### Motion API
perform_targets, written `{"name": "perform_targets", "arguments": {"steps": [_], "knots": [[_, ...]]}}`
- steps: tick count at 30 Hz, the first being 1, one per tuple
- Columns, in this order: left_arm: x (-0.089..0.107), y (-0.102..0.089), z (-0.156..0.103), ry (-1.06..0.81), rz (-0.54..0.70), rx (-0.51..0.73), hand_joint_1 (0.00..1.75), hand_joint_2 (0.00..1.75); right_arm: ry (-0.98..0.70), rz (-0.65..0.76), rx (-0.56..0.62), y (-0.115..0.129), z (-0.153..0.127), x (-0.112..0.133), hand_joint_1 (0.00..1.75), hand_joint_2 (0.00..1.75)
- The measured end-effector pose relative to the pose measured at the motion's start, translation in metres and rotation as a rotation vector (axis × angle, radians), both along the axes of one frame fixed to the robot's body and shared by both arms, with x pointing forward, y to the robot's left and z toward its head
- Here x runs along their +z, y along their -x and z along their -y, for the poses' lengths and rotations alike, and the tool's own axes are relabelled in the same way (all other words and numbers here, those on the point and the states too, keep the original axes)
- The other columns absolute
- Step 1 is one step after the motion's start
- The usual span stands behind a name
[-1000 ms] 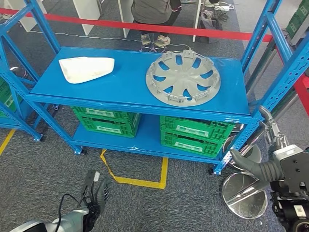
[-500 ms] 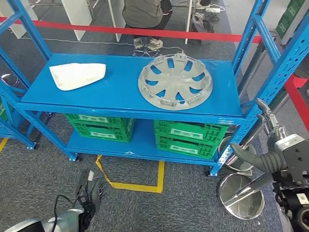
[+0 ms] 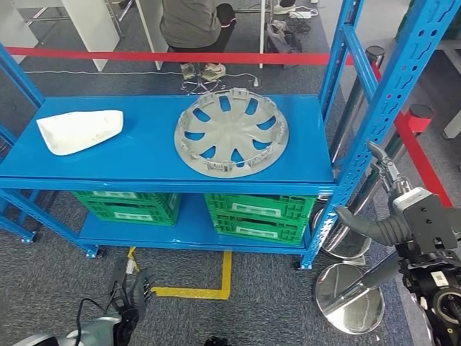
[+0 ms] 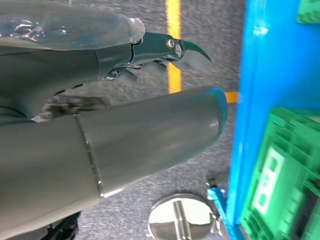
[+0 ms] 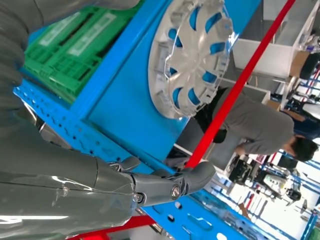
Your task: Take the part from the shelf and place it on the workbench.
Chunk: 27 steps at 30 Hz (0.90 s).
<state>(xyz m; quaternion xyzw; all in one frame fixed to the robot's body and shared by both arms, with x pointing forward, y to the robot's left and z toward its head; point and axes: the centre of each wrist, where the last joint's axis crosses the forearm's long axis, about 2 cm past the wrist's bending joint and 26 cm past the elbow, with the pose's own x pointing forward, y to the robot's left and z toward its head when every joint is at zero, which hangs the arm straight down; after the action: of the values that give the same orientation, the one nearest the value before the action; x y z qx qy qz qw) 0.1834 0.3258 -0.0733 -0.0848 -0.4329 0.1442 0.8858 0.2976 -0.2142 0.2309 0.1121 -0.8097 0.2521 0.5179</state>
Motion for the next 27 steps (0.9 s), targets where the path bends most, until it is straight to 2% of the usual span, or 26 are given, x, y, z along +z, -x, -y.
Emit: {"name": "perform_targets", "arguments": {"steps": [5, 19, 23, 27], "knots": [[0.002, -0.003, -0.006, -0.012, 0.007, 0.003, 0.00, 0.00, 0.009, -0.011, -0.003, -0.002, 0.000, -0.003, 0.00, 1.75], [0.001, -0.001, 0.001, -0.002, 0.006, -0.002, 0.00, 0.00, 0.042, -0.044, 0.016, -0.007, 0.000, -0.013, 0.00, 1.75], [0.001, -0.003, 0.003, -0.002, 0.010, -0.003, 0.00, 0.00, 0.036, -0.041, 0.029, -0.008, 0.000, -0.010, 0.00, 0.00], [0.001, -0.002, 0.003, -0.008, 0.010, -0.003, 0.00, 0.00, 0.019, -0.059, 0.042, -0.009, -0.001, -0.011, 0.00, 0.00]]}}
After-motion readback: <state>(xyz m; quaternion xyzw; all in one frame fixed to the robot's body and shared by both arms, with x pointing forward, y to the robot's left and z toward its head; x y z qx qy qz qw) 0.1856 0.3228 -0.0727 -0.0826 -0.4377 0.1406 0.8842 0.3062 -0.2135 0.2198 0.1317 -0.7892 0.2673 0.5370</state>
